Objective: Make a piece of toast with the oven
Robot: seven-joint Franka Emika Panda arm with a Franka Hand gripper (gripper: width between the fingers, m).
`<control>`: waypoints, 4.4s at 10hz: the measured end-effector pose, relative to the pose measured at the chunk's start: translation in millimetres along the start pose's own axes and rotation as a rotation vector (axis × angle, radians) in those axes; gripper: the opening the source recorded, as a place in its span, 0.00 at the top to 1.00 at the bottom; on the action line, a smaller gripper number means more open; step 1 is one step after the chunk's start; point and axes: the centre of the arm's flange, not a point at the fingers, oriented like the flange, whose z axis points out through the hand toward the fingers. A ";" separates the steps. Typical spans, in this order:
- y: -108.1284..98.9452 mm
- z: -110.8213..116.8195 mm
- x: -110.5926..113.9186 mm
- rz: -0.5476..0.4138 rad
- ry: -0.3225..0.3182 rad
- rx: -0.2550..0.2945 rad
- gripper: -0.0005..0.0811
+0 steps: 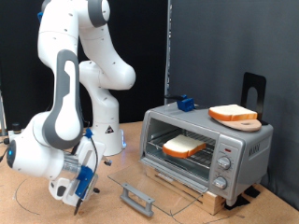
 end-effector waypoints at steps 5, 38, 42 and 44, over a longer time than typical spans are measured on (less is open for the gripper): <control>-28.4 66.9 -17.4 -0.044 -0.137 0.052 0.01; -135.0 16.3 -136.4 -0.075 -0.112 0.018 0.01; -147.5 8.8 -87.4 -0.066 -0.074 0.051 0.01; -148.2 9.6 -77.8 -0.061 -0.072 0.069 0.01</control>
